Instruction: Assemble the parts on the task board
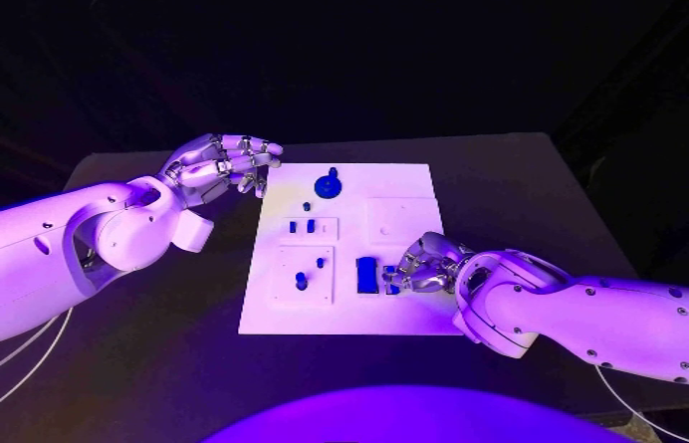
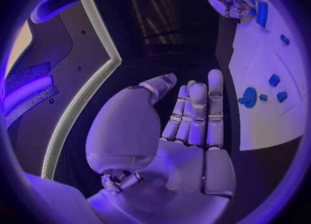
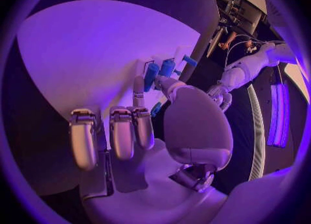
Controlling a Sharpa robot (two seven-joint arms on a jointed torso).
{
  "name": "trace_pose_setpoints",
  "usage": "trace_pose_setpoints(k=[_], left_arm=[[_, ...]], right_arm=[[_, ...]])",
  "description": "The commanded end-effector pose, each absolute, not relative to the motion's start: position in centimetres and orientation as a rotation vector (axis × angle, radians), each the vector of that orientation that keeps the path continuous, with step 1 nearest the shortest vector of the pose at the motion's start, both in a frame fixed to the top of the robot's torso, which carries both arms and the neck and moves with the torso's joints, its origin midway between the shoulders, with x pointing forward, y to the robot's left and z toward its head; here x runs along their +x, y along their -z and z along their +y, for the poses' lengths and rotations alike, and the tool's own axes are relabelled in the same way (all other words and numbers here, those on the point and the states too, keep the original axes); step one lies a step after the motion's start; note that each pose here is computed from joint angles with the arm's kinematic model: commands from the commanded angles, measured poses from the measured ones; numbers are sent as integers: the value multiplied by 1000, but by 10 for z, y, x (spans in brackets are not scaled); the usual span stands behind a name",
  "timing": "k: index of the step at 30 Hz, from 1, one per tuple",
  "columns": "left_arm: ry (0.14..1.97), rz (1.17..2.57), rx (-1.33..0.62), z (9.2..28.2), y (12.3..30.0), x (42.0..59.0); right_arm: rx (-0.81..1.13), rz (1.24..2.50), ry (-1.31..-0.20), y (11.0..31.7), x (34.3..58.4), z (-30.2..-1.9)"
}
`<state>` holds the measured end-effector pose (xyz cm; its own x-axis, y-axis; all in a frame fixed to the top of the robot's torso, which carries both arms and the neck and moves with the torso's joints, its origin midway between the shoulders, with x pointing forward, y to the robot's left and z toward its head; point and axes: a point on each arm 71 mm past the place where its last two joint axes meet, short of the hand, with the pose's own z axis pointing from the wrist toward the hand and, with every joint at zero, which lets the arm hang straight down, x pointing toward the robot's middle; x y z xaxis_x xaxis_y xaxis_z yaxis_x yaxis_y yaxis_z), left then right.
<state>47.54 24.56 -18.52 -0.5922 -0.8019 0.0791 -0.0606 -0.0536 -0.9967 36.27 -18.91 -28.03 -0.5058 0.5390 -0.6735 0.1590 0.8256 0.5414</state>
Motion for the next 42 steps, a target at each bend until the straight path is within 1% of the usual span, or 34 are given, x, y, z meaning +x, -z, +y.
trace_pose_setpoints(k=[1,16,30,36,42], left_arm=[[1725,1666,-914,244,184,475],[1723,1666,-915,244,184,475],[1719,1665,-917,246,185,475],[1714,1664,-919,247,185,475],[1711,1665,-921,248,185,475]], right_arm=[[483,2091,-522,281,362,-188],[478,2089,-527,281,362,-188],[426,2121,-574,279,355,-194],[384,2034,-638,274,353,-197],[371,2023,-655,274,353,-199]])
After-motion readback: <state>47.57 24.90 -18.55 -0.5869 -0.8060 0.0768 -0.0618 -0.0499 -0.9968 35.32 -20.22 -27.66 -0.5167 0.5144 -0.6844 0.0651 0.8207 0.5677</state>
